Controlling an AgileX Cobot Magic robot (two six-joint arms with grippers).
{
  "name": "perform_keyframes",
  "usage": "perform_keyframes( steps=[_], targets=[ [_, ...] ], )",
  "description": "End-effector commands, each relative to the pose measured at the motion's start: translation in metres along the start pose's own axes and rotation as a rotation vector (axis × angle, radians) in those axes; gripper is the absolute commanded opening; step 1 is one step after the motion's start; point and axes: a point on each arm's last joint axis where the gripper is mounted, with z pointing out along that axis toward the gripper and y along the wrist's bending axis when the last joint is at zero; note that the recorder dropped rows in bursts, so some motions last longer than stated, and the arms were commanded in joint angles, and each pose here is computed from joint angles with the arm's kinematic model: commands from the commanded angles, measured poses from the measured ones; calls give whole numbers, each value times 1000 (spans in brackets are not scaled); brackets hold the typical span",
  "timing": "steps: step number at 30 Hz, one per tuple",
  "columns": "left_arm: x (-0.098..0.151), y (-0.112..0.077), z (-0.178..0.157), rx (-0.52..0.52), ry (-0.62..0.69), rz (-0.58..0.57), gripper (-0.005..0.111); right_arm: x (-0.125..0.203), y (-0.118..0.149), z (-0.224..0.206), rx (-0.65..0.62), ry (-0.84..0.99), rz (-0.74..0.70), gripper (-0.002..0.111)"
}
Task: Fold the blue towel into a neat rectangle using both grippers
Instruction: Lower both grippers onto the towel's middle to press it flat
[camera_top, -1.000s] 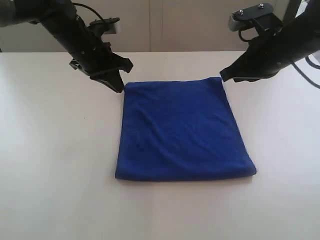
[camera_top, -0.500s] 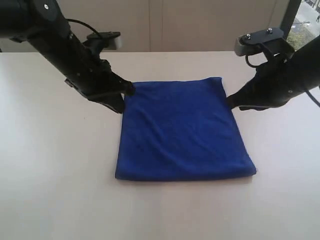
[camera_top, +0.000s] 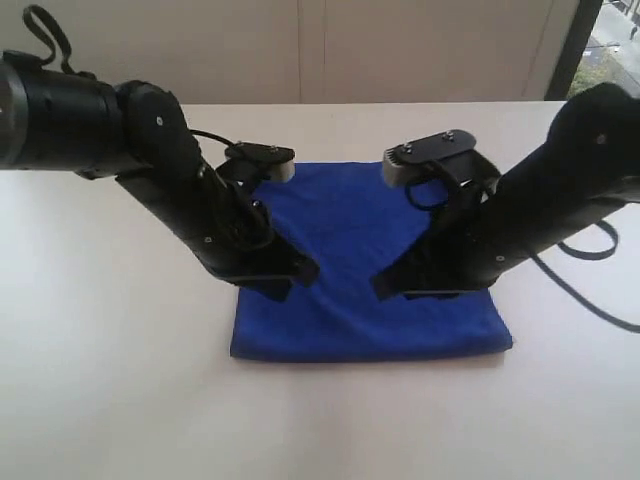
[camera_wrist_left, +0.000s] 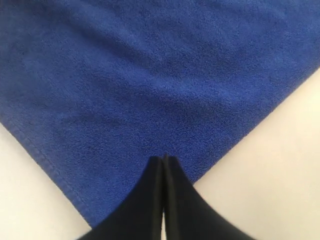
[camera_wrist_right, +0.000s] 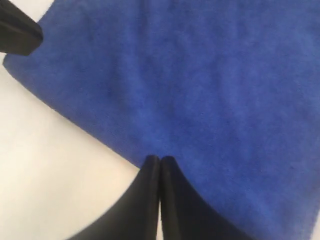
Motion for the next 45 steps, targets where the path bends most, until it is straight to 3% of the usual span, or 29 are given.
perform_keyframes(
  steps=[1, 12, 23, 45],
  targets=[
    [13, 3, 17, 14, 55, -55, 0, 3, 13, 30, -24, 49, -7, 0],
    [32, 10, 29, -13, 83, -65, 0, 10, 5, 71, 2, 118, 36, 0],
    [44, 19, 53, -28, 140, -97, 0, 10, 4, 72, 12, 111, 37, 0],
    [51, 20, 52, -31, 216, -47, 0, 27, -18, 75, 229, 297, 31, 0]
  ],
)
